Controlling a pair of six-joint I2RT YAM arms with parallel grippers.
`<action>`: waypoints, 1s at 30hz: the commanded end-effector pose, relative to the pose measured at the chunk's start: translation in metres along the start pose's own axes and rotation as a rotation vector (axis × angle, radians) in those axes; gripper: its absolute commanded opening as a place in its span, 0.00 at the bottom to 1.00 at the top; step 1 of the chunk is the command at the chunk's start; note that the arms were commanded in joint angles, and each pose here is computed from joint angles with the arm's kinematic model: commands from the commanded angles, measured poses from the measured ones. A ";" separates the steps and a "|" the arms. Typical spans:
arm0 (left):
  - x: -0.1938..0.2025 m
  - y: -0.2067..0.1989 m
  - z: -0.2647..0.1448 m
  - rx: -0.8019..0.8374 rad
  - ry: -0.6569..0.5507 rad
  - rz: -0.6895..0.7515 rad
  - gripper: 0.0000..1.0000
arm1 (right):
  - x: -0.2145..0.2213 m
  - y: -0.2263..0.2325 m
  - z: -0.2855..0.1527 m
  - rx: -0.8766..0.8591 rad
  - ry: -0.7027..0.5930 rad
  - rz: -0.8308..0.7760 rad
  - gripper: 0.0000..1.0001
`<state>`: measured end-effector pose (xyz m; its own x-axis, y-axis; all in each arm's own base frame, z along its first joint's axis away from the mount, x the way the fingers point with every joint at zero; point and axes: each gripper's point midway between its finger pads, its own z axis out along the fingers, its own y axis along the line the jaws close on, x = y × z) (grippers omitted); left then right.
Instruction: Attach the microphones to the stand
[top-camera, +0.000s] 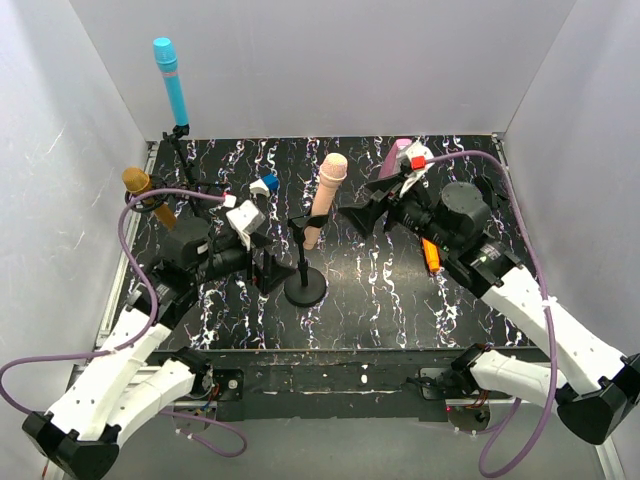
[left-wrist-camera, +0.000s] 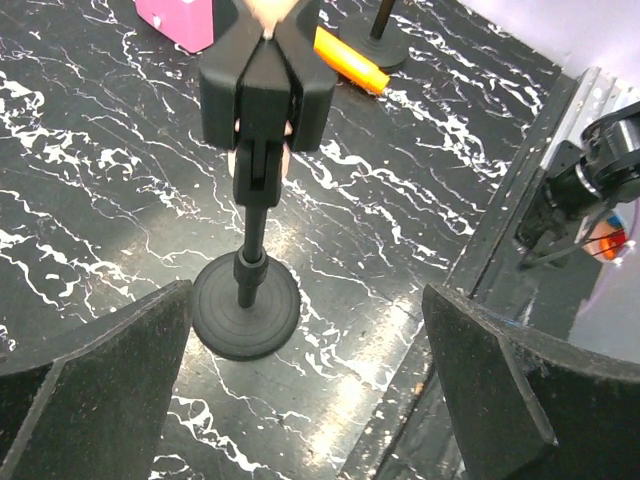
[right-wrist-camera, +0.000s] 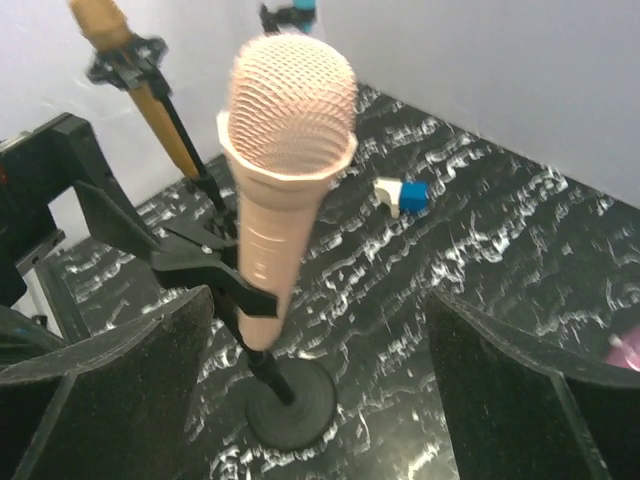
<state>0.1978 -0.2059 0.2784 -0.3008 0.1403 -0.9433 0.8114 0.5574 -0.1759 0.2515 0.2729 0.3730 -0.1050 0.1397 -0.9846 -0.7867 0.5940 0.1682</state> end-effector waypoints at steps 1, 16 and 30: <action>-0.009 0.002 0.006 0.019 -0.141 0.127 0.98 | -0.010 -0.009 -0.021 0.010 0.130 -0.045 0.96; -0.015 0.019 0.038 0.008 -0.272 0.128 0.87 | -0.018 0.019 -0.081 -0.336 0.360 -0.025 0.98; -0.012 0.031 0.060 0.005 -0.275 0.140 0.61 | -0.014 0.024 -0.090 -0.369 0.325 0.015 0.94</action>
<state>0.2527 -0.2364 0.2606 -0.0840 0.0010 -0.9965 0.8346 0.5465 -0.0698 0.1852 0.2124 0.3759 -0.2889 -0.1675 -0.9426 -0.9255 0.3007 0.2302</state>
